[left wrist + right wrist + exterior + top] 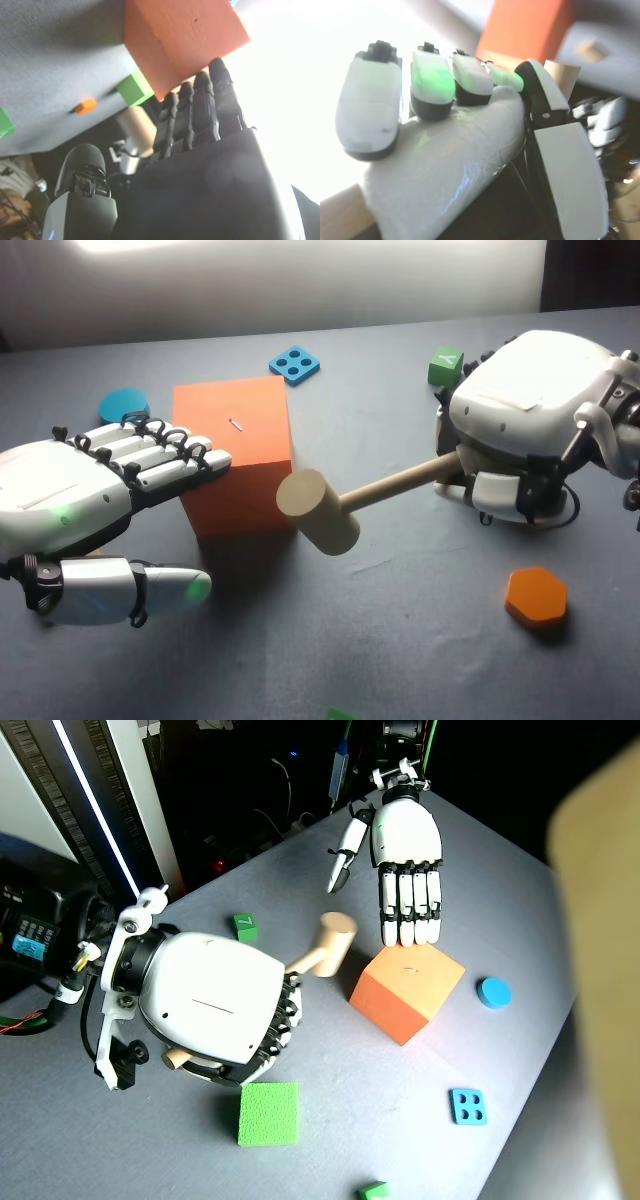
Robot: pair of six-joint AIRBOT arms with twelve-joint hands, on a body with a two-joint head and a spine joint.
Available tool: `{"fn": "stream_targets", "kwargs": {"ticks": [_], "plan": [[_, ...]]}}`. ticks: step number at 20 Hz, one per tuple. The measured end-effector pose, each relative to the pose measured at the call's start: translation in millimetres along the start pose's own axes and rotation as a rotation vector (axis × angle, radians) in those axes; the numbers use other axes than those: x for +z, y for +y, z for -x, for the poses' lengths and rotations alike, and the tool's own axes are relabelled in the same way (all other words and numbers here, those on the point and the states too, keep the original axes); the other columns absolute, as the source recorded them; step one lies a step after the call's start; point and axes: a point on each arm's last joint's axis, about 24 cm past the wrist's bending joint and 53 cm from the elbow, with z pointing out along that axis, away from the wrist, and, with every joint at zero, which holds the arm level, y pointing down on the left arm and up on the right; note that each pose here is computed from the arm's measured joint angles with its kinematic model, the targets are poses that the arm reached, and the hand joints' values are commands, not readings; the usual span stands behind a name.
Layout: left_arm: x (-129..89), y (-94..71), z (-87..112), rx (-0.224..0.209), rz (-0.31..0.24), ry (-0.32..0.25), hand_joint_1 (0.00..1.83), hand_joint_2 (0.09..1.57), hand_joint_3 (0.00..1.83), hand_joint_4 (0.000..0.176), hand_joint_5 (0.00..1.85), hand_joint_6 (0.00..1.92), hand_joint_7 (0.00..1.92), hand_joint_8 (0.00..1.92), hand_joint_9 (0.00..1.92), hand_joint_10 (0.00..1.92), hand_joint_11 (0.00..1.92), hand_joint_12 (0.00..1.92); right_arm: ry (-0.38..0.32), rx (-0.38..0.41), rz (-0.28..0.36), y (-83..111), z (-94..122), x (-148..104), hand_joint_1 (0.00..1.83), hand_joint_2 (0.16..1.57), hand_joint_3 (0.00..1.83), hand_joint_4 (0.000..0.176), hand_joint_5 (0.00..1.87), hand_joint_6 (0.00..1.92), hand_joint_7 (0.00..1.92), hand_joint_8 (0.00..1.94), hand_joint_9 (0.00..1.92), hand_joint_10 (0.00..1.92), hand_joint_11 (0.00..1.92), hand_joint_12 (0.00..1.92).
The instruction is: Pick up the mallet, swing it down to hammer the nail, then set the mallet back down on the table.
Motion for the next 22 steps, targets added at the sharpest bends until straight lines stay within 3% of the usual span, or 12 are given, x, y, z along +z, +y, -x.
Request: {"fn": "stream_targets", "kwargs": {"ticks": [4,6,10,13,15,16,17,18,19,20,21,22], "plan": [[1,0.1,2.0,-0.003,-0.001,-0.001,0.00,1.25,0.00,0.000,0.07,0.00,0.09,0.00,0.08,0.00,0.00,0.18,0.048,-0.104,0.082,20.5,-35,3,0.57,1.52,0.00,0.150,1.20,1.92,1.46,1.94,1.56,1.92,1.71,1.92],[3,-1.9,4.4,-0.011,-0.003,-0.006,0.00,1.24,0.00,0.000,0.06,0.00,0.09,0.00,0.07,0.00,0.00,0.17,0.061,-0.096,0.118,36.5,-49,18,0.56,1.52,0.00,0.155,1.20,1.92,1.47,1.94,1.56,1.92,1.72,1.92],[6,-3.8,10.2,-0.019,-0.011,-0.020,0.00,1.24,0.00,0.000,0.08,0.00,0.11,0.01,0.10,0.01,0.00,0.20,0.068,-0.066,0.105,32.7,-61,26,0.55,1.53,0.00,0.174,1.21,1.92,1.45,1.94,1.55,1.92,1.70,1.92],[8,-10.3,20.6,-0.026,-0.030,-0.045,0.00,1.24,0.00,0.000,0.10,0.00,0.13,0.00,0.12,0.00,0.00,0.25,0.064,-0.103,0.145,44.2,-77,25,0.52,1.53,0.00,0.176,1.20,1.92,1.44,1.94,1.54,1.92,1.69,1.92],[7,-11.6,32.9,-0.018,-0.031,-0.069,0.00,1.23,0.00,0.000,0.09,0.00,0.12,0.00,0.10,0.00,0.00,0.21,0.044,-0.119,0.153,47.7,-79,27,0.57,1.49,0.00,0.175,1.15,1.92,1.34,1.94,1.44,1.92,1.62,1.92],[5,-11.0,41.4,-0.015,-0.027,-0.084,0.00,1.24,0.00,0.000,0.10,0.00,0.12,0.00,0.10,0.00,0.00,0.20,0.034,-0.127,0.148,45.5,-80,27,0.59,1.39,0.00,0.159,1.07,1.92,1.24,1.94,1.34,1.92,1.52,1.92],[4,-11.5,46.8,-0.011,-0.027,-0.094,0.00,1.24,0.00,0.000,0.09,0.00,0.12,0.00,0.10,0.00,0.00,0.20,0.028,-0.124,0.142,43.2,-81,28,0.52,1.35,0.00,0.094,1.00,1.92,1.14,1.94,1.23,1.92,1.37,1.92],[3,-12.6,51.7,-0.009,-0.028,-0.104,0.00,1.24,0.00,0.000,0.10,0.00,0.13,0.00,0.11,0.00,0.00,0.20,0.027,-0.122,0.136,41.1,-82,28,0.51,1.30,0.00,0.000,0.95,1.92,1.06,1.94,1.15,1.92,1.26,1.92],[3,-15.0,55.9,-0.002,-0.033,-0.106,0.00,1.24,0.00,0.000,0.10,0.00,0.13,0.00,0.10,0.00,0.00,0.20,0.030,-0.119,0.132,38.9,-85,27,0.52,1.26,0.00,0.000,0.72,1.87,0.83,1.94,0.86,1.92,0.90,1.92],[3,-20.1,59.5,0.006,-0.047,-0.100,0.00,1.24,0.00,0.000,0.09,0.00,0.12,0.00,0.10,0.00,0.00,0.17,0.038,-0.121,0.130,37.6,-89,26,0.42,1.28,0.00,0.000,0.60,1.49,0.67,1.67,0.62,1.77,0.57,1.82],[3,-24.5,61.6,0.015,-0.060,-0.092,0.00,1.24,0.00,0.000,0.09,0.00,0.11,0.00,0.08,0.00,0.00,0.13,0.042,-0.135,0.139,39.4,-91,26,0.45,1.27,0.00,0.000,0.65,1.16,0.68,1.38,0.63,1.50,0.53,1.59],[3,-27.5,63.7,0.023,-0.065,-0.089,0.00,1.24,0.00,0.000,0.09,0.00,0.11,0.00,0.09,0.00,0.00,0.13,0.046,-0.140,0.142,40.0,-94,26,0.46,1.26,0.00,0.000,0.68,1.00,0.69,1.23,0.63,1.34,0.51,1.46]]}}
